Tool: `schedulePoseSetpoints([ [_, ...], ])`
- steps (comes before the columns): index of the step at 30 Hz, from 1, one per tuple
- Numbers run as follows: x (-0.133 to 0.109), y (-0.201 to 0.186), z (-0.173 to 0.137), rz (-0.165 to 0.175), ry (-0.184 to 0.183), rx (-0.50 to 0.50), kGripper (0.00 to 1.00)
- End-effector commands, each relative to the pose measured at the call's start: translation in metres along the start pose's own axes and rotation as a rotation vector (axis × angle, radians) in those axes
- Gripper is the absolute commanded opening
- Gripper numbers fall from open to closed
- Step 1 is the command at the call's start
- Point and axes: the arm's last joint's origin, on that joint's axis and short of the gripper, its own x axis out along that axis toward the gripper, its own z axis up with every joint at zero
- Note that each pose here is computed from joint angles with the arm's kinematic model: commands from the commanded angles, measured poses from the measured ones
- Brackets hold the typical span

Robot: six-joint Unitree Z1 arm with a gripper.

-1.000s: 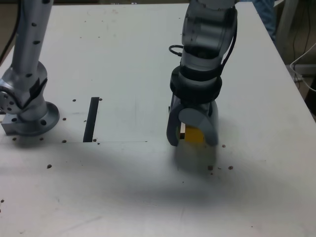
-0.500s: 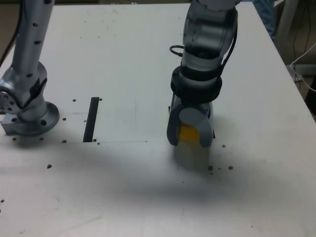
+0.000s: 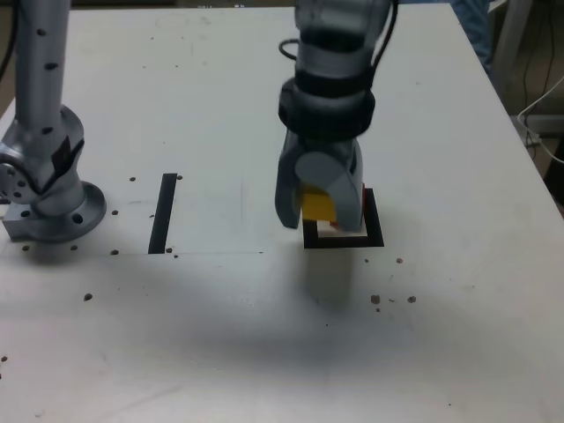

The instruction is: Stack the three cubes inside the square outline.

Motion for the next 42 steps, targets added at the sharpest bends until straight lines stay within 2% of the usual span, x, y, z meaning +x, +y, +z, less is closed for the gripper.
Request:
schedulePoseSetpoints([
  [1,-0.008,0.001,-0.002,0.005,-0.022,-0.002,0.29],
  [6,-0.019,0.005,0.001,0.022,-0.068,-0.016,0.29],
  [10,-0.02,0.01,0.008,0.03,-0.079,-0.033,0.29],
  [21,-0.002,0.027,0.023,0.064,-0.045,-0.07,0.3],
  [36,0.006,0.027,0.026,0.052,-0.025,-0.071,0.3],
  [42,0.012,0.027,0.028,0.046,-0.014,-0.069,0.33],
])
